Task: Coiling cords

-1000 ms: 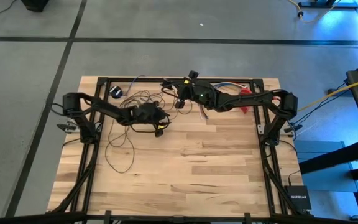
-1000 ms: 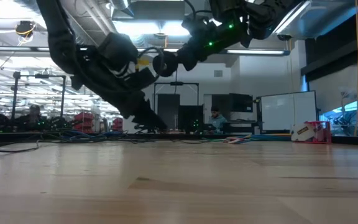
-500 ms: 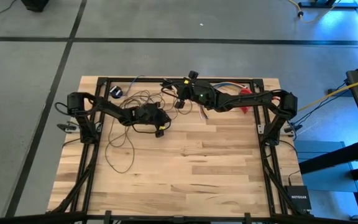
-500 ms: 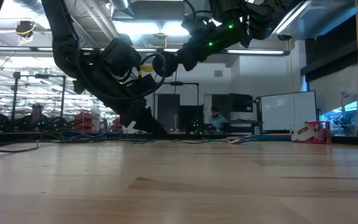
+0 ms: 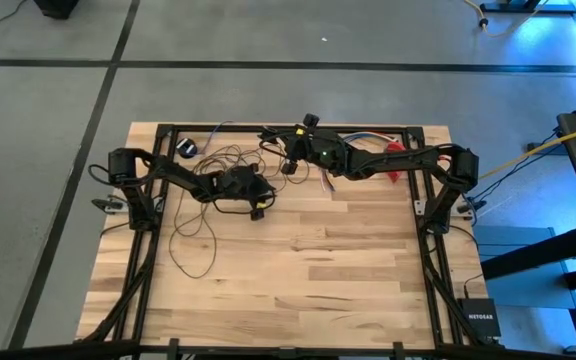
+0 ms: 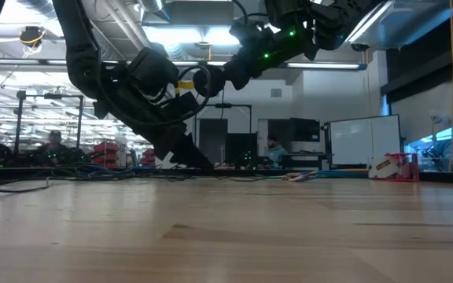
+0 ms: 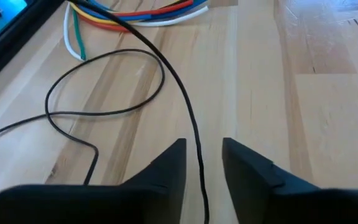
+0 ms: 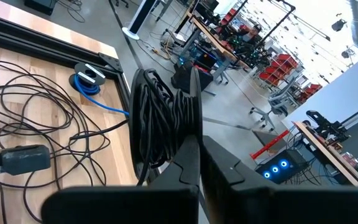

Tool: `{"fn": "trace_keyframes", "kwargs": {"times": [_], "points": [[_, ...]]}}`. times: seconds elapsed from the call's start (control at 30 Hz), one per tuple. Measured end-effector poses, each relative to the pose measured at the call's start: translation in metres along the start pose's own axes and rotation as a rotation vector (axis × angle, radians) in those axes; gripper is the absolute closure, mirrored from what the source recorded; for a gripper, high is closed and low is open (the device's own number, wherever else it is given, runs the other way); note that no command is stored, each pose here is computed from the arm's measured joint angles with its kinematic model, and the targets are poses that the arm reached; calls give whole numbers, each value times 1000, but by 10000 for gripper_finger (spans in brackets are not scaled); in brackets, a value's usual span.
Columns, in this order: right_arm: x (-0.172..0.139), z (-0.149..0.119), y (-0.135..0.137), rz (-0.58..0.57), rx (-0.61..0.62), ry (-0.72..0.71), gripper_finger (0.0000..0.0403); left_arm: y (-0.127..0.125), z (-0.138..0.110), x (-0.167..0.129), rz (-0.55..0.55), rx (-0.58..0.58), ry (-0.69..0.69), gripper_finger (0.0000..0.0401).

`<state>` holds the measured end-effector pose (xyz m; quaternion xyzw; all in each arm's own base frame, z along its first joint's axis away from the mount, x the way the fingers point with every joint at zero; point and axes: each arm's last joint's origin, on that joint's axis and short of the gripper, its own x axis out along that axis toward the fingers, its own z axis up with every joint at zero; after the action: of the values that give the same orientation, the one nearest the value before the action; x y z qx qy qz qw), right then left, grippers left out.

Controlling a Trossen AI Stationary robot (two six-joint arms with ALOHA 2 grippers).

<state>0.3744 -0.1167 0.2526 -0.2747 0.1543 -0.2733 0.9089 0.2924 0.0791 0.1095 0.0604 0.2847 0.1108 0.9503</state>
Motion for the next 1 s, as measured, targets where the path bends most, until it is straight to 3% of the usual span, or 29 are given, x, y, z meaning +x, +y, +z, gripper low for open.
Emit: {"fn": "trace_keyframes", "kwargs": {"times": [0.2,0.67,1.0], "points": [[0,0,0,0,0,0,400,0,0,0,-1,20,5,291],[0,0,0,0,0,1,400,-1,-7,9,3,48,25,393],[-3,7,-1,-13,58,-41,400,8,-6,8,111,33,30,397]]}}
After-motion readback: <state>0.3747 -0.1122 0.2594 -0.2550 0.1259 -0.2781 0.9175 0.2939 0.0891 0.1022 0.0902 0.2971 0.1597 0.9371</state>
